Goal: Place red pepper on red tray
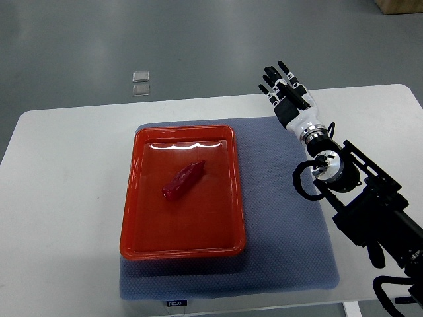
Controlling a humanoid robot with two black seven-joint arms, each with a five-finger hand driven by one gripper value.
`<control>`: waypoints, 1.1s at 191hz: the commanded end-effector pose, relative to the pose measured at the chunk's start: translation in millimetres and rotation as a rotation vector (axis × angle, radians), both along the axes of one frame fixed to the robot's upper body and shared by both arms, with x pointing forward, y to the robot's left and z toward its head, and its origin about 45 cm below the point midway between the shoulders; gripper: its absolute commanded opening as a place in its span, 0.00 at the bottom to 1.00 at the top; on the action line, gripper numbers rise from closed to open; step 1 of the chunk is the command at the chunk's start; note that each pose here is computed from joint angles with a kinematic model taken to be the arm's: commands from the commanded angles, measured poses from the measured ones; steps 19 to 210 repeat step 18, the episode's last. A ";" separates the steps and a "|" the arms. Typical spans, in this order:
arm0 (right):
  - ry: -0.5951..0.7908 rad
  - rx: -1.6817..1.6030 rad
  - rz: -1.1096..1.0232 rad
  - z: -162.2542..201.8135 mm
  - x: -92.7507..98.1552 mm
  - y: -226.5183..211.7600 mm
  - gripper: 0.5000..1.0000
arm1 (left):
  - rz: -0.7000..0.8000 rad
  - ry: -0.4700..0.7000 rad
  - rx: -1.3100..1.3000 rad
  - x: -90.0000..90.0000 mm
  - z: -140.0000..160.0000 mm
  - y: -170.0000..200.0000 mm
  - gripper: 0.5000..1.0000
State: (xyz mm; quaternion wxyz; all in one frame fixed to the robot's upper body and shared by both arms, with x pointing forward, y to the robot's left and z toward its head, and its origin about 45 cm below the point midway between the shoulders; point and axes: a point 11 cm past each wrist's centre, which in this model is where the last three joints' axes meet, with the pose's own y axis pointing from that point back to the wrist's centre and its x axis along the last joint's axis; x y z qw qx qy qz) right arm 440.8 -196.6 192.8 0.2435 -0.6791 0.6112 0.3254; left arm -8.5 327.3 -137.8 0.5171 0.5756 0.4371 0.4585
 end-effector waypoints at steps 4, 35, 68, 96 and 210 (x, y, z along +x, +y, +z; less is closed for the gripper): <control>-0.013 0.022 0.015 0.3 -0.9 1.0 0.81 | 0.001 0.000 0.000 0.0 0.0 0.0 1.00; -0.016 0.022 0.017 0.6 -1.0 1.2 0.81 | 0.000 -0.001 0.000 0.9 0.0 0.0 1.00; -0.016 0.022 0.017 0.6 -1.0 1.2 0.81 | 0.000 -0.001 0.000 0.9 0.0 0.0 1.00; -0.016 0.022 0.017 0.6 -1.0 1.2 0.81 | 0.000 -0.001 0.000 0.9 0.0 0.0 1.00; -0.016 0.022 0.017 0.6 -1.0 1.2 0.81 | 0.000 -0.001 0.000 0.9 0.0 0.0 1.00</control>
